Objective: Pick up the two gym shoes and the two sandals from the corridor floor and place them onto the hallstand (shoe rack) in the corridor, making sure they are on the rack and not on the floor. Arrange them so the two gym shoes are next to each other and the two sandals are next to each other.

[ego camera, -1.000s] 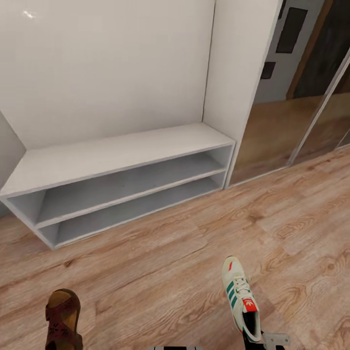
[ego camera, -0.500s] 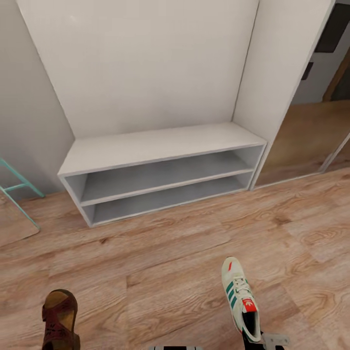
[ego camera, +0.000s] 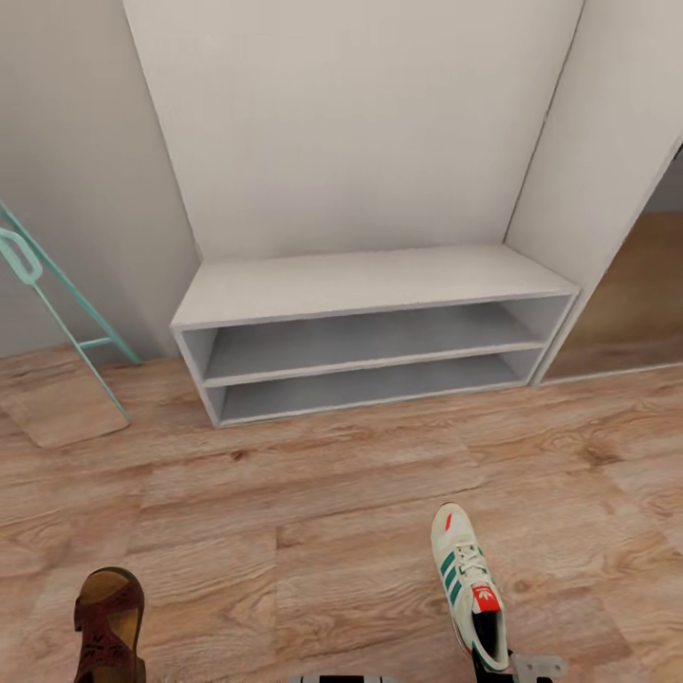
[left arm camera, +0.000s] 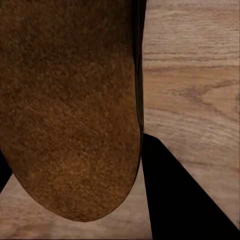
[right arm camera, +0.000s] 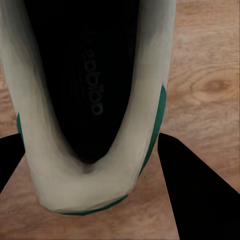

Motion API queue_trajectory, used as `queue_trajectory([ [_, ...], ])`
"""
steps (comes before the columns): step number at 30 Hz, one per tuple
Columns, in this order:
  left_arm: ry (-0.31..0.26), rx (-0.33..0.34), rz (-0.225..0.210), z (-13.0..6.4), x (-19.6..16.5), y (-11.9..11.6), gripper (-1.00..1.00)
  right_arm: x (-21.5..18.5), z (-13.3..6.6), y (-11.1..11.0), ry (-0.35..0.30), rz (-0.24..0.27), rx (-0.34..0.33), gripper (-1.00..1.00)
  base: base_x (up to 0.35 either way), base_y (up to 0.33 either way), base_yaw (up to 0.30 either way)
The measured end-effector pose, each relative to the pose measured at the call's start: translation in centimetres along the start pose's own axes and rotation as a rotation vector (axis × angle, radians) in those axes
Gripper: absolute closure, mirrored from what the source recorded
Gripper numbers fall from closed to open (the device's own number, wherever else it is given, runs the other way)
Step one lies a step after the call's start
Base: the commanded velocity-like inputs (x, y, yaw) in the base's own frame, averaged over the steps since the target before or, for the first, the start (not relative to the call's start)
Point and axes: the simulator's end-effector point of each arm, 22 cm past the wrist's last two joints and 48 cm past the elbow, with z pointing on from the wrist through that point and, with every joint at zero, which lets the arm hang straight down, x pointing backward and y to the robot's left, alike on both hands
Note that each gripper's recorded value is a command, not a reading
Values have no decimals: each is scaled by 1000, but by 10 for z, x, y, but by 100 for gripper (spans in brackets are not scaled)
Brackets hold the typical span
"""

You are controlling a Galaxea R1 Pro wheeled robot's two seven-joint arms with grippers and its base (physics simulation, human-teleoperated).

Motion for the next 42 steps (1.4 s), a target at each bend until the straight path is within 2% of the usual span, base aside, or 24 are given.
queue_trajectory([
  [12, -4, 5, 8, -1, 1, -3, 100, 0, 0, 0, 0, 0, 0, 100, 0, 0, 278],
  [19, -2, 32, 23, -1, 1, -14, 100, 0, 0, 0, 0, 0, 0, 100, 0, 0, 278],
  [22, 27, 102, 62, -4, 15, -41, 100, 0, 0, 0, 0, 0, 0, 100, 0, 0, 278],
  [23, 53, 147, 90, -8, 28, -58, 100, 0, 0, 0, 0, 0, 0, 100, 0, 0, 278],
  [29, 76, 187, 111, -13, 39, -73, 100, 0, 0, 0, 0, 0, 0, 100, 0, 0, 278],
  [35, 70, 173, 99, -12, 38, -68, 100, 0, 0, 0, 1, 0, 0, 100, 0, 0, 278],
  [37, 6, 168, 87, -12, 25, -67, 100, 1, 0, 0, 1, 0, -1, 100, 0, 0, 278],
  [40, -27, 155, 66, -14, 22, -63, 100, 1, 0, 0, 2, 0, -1, 100, 0, 0, 278],
  [42, -26, 144, 49, -16, 28, -59, 100, 1, 0, 0, 1, 0, -1, 100, 0, 0, 278],
])
